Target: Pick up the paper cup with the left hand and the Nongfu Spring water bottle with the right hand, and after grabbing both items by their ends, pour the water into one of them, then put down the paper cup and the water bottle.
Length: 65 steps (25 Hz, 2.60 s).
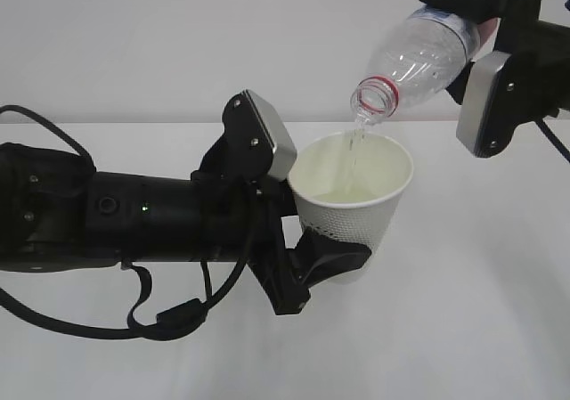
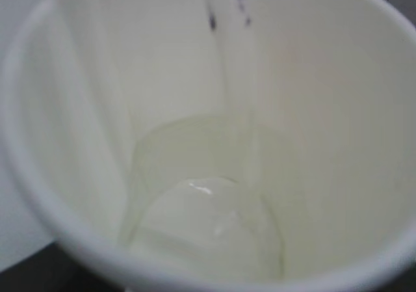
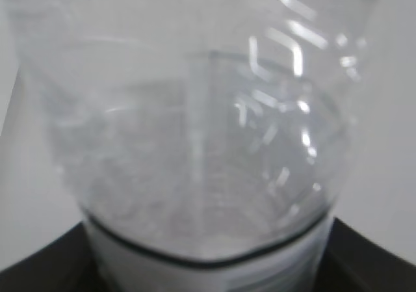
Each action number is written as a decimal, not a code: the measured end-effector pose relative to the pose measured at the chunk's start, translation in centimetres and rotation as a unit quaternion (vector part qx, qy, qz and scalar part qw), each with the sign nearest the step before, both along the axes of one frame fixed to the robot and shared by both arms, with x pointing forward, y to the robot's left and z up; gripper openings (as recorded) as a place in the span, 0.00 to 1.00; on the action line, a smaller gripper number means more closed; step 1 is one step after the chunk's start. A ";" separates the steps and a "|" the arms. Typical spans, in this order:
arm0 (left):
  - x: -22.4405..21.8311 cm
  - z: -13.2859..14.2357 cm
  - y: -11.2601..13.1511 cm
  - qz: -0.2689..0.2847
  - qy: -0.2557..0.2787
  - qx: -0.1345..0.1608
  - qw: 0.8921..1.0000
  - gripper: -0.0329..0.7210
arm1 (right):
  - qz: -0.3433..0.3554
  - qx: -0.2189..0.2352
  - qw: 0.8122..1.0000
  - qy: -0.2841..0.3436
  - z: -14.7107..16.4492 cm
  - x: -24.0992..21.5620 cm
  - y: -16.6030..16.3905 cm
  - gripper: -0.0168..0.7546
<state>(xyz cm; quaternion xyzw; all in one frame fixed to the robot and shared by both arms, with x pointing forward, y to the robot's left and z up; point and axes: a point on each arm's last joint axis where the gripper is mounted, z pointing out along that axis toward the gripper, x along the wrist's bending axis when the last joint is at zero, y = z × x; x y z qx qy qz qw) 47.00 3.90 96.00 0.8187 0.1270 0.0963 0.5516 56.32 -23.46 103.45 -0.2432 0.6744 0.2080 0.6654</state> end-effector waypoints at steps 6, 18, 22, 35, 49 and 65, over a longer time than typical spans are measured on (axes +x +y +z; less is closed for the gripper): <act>0.0 0.0 0.0 -0.003 -0.002 0.002 1.000 0.72 | -0.001 0.001 1.000 0.000 0.0 0.0 0.0 0.63; -0.1 0.0 0.0 -0.006 -0.003 0.004 1.000 0.72 | -0.001 -0.002 1.000 -0.002 0.0 0.0 0.0 0.63; -0.1 0.0 0.0 -0.006 -0.004 0.004 1.000 0.72 | -0.001 -0.004 1.000 -0.004 0.0 0.0 0.0 0.63; -0.1 -0.1 0.0 -0.007 -0.004 0.005 1.000 0.72 | -0.001 -0.005 1.000 -0.005 0.0 0.0 0.0 0.63; -0.1 -0.1 0.0 -0.007 -0.004 0.006 1.000 0.72 | 0.002 -0.005 1.000 -0.011 0.2 -0.1 0.0 0.63; -0.1 -0.1 0.0 -0.006 -0.004 0.008 1.000 0.71 | 0.003 -0.006 1.000 -0.015 0.3 -0.1 0.0 0.63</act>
